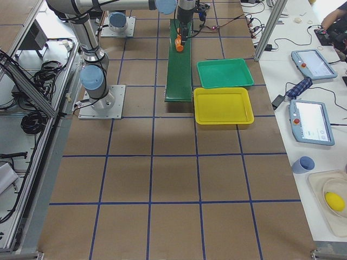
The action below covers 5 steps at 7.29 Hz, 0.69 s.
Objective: Sort buttons by color to trays
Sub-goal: 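Grasp a green-capped push-button with the left gripper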
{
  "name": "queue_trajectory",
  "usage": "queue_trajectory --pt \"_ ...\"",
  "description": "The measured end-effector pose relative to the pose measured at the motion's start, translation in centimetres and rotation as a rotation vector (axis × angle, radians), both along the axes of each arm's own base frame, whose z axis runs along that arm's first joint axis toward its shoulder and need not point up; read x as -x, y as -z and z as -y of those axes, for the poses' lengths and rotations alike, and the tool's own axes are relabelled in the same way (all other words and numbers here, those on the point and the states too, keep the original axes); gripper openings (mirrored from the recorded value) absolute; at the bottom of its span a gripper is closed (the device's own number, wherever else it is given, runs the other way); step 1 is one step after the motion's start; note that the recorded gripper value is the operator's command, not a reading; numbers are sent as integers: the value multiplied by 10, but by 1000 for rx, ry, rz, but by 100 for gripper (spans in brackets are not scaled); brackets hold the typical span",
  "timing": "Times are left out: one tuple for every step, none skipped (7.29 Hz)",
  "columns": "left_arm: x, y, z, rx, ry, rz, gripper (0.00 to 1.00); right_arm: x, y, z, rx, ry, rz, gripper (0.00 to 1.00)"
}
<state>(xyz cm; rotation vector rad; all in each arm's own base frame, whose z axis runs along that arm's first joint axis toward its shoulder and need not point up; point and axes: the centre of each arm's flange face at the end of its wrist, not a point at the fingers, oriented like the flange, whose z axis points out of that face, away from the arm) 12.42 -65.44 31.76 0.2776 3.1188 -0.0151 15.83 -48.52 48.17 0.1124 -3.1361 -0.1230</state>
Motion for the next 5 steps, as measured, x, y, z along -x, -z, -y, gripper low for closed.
queue_trajectory --pt "-32 19 19 3 24 10 100 0 1 0 -1 0 0 100" --pt "-52 40 30 -6 43 11 100 0 1 0 -2 0 0 100" --pt "-71 56 35 -17 58 9 100 0 1 0 -2 0 0 100" --pt "-91 69 35 -28 63 6 100 0 1 0 -4 0 0 100" --pt "-107 84 32 -47 69 -4 100 0 2 0 -5 0 0 100"
